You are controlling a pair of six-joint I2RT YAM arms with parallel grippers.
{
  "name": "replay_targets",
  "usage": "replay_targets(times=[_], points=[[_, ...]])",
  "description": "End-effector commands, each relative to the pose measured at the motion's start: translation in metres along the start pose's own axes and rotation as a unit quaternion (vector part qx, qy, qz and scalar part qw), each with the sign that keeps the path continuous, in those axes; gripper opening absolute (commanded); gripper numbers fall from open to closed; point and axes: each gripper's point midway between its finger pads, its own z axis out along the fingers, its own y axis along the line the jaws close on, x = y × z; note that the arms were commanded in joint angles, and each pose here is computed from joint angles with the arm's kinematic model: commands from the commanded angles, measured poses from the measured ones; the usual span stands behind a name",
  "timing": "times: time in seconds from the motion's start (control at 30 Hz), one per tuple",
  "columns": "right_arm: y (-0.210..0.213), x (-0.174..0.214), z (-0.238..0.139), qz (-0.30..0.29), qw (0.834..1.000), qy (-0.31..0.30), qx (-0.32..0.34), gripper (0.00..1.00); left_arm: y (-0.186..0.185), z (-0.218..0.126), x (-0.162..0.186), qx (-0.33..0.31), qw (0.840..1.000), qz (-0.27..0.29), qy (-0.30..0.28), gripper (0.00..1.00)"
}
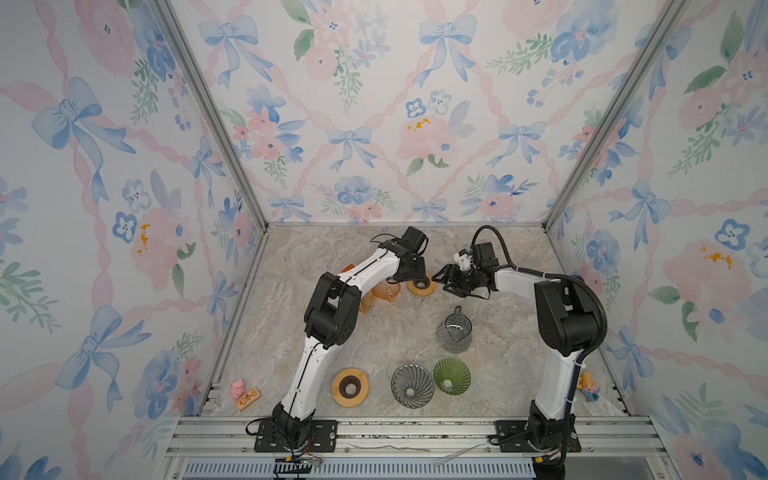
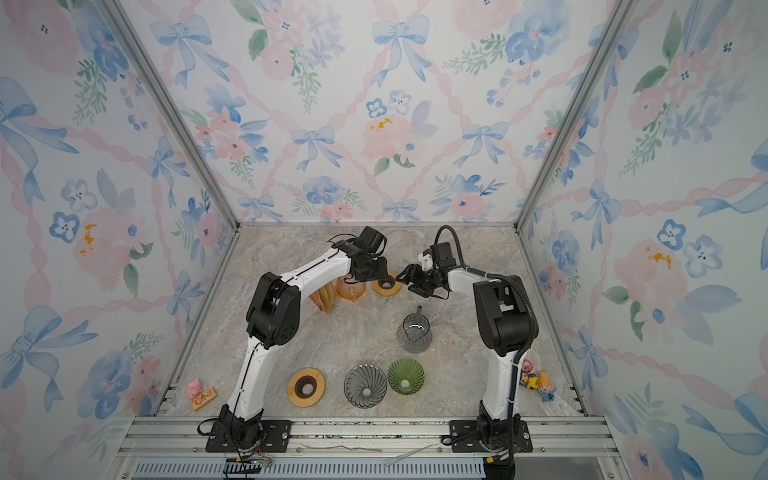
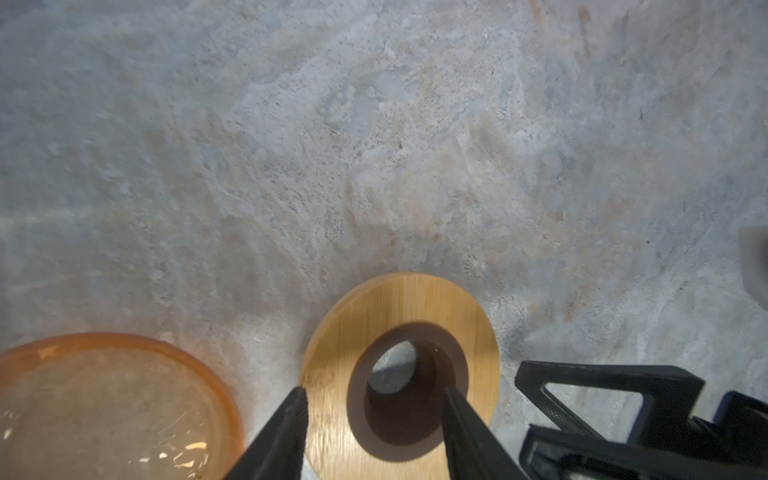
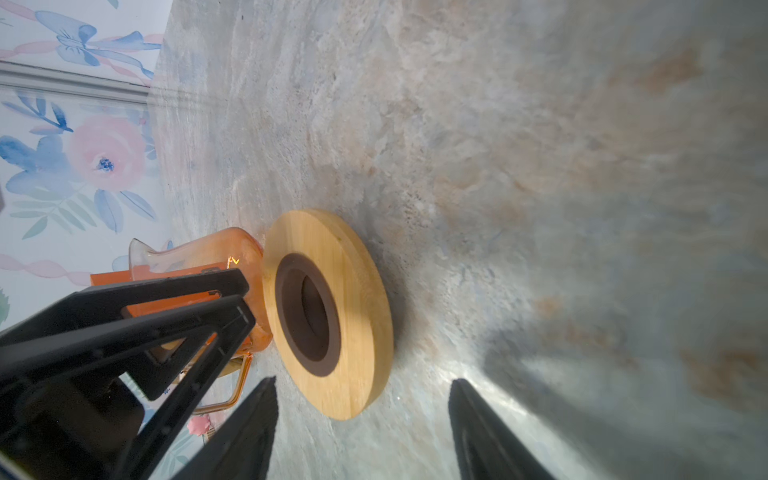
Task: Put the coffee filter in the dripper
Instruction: 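Grasp the wooden ring's edge with the right gripper and lift it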
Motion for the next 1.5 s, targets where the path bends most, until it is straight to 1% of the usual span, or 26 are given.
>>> replay_targets(times=[0.0, 0.33, 0.53, 0.7, 0.97, 1.1, 1.23, 1.33, 1.47], points=[[0.007, -0.005, 0.008, -0.006, 1.0, 0.001, -0.008, 0.66, 0.007, 0.013, 0.004, -0.001, 1.0, -0.012, 0.013, 0.54], [0.005, -0.007, 0.024, -0.002, 1.0, 0.017, -0.011, 0.61, 0.009, 0.021, 0.008, 0.009, 0.999, -0.022, 0.026, 0.54], [0.009, -0.008, 0.03, 0.001, 1.0, 0.016, -0.02, 0.56, 0.009, 0.025, 0.009, 0.018, 0.999, -0.03, 0.033, 0.54], [0.019, -0.007, 0.034, 0.001, 0.999, 0.018, -0.04, 0.49, 0.008, 0.027, 0.011, 0.023, 0.998, -0.035, 0.037, 0.54], [0.032, -0.008, 0.035, 0.002, 0.998, 0.016, -0.063, 0.31, 0.008, 0.026, 0.014, 0.035, 0.998, -0.044, 0.04, 0.52], [0.037, -0.013, 0.028, 0.004, 0.997, 0.0, -0.071, 0.22, 0.005, 0.021, 0.012, 0.044, 0.997, -0.044, 0.034, 0.52], [0.041, -0.021, 0.013, 0.005, 0.997, -0.025, -0.076, 0.19, -0.001, 0.012, 0.008, 0.068, 0.997, -0.041, 0.023, 0.51], [0.044, -0.026, -0.001, 0.003, 0.996, -0.041, -0.075, 0.17, -0.011, -0.004, -0.001, 0.094, 0.995, -0.035, 0.0, 0.51], [0.043, -0.033, -0.025, -0.002, 0.996, -0.066, -0.065, 0.15, -0.028, -0.033, -0.013, 0.137, 0.99, -0.015, -0.032, 0.51]])
